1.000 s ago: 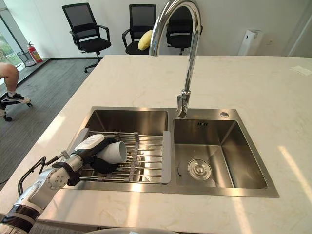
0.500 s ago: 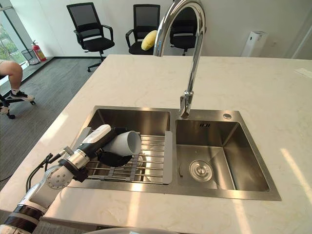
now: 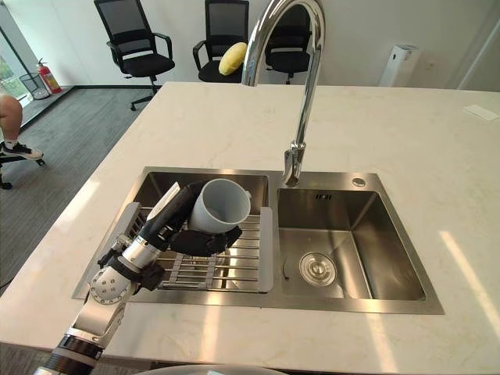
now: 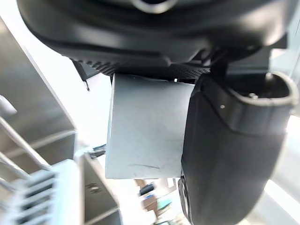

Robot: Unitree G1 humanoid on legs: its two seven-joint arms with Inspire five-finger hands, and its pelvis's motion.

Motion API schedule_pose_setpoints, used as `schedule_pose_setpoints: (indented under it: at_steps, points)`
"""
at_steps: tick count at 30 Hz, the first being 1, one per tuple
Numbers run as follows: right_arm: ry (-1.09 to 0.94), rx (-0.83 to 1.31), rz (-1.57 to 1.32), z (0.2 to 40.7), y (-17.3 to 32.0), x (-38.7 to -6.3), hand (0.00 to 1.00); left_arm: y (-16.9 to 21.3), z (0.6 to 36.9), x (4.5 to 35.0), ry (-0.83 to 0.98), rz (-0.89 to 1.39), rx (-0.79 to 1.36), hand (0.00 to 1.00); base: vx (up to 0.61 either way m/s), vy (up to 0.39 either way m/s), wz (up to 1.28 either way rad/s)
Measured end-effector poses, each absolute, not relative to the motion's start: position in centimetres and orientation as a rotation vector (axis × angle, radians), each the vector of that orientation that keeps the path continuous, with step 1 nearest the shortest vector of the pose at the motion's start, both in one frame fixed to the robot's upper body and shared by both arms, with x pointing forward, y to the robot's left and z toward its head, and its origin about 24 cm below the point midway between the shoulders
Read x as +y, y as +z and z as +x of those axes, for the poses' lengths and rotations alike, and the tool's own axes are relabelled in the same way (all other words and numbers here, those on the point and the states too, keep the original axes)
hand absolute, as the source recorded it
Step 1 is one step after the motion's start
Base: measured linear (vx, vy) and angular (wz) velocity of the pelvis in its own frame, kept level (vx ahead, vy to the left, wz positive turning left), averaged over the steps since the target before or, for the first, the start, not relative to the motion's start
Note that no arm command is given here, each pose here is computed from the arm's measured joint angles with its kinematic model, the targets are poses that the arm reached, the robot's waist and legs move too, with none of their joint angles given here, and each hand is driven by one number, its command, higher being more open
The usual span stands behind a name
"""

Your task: Walk over to the sink, pick up the cup, carry it to the dishwasher, place the cup inside the dishwasher, then close the dishwasher door

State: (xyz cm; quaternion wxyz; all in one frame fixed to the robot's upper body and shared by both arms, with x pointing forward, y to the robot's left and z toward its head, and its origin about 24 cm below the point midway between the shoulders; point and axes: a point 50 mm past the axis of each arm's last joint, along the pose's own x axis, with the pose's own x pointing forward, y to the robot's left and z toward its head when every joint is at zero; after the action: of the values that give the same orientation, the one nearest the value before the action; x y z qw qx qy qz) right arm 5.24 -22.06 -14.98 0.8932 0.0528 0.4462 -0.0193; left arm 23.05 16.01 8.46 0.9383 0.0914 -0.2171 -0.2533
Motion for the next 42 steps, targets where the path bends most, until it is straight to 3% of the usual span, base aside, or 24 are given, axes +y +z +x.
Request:
schedule_pose_setpoints:
  at_steps: [5,19,24,30,33,37,42]
  points:
    - [-0.056,0.921,0.118,5.3,-15.0,-21.8,1.0,7.7,22.4,16.4,-0.464,0.02,-0.421,0.0,0.03,0.003,-0.09]
    - [-0.076,0.896,0.105,5.8,-14.9,-21.9,1.0,6.3,21.0,16.5,-0.43,-0.084,-0.374,0.0,0.0,0.032,-0.14]
    - [-0.098,0.858,0.109,6.2,-14.6,-22.1,1.0,7.8,20.8,15.4,-0.426,-0.129,-0.451,0.0,-0.02,0.055,-0.22]
    - [-0.067,0.82,0.083,7.6,-14.2,-22.3,1.0,8.9,21.2,14.4,-0.38,-0.098,-0.516,0.0,-0.03,0.024,0.11]
    - [-0.076,0.759,0.019,10.2,-13.3,-24.4,1.0,9.2,21.2,14.6,-0.311,-0.13,-0.545,0.0,-0.08,0.017,-0.6]
    - [-0.072,0.621,0.056,14.5,-11.8,-24.6,1.0,10.2,21.9,16.0,-0.251,-0.096,-0.598,0.0,-0.2,-0.062,-0.28]
    - [-0.012,0.639,0.068,14.2,-11.9,-23.7,1.0,10.2,21.9,15.9,-0.268,-0.085,-0.586,0.0,-0.24,-0.036,-0.19]
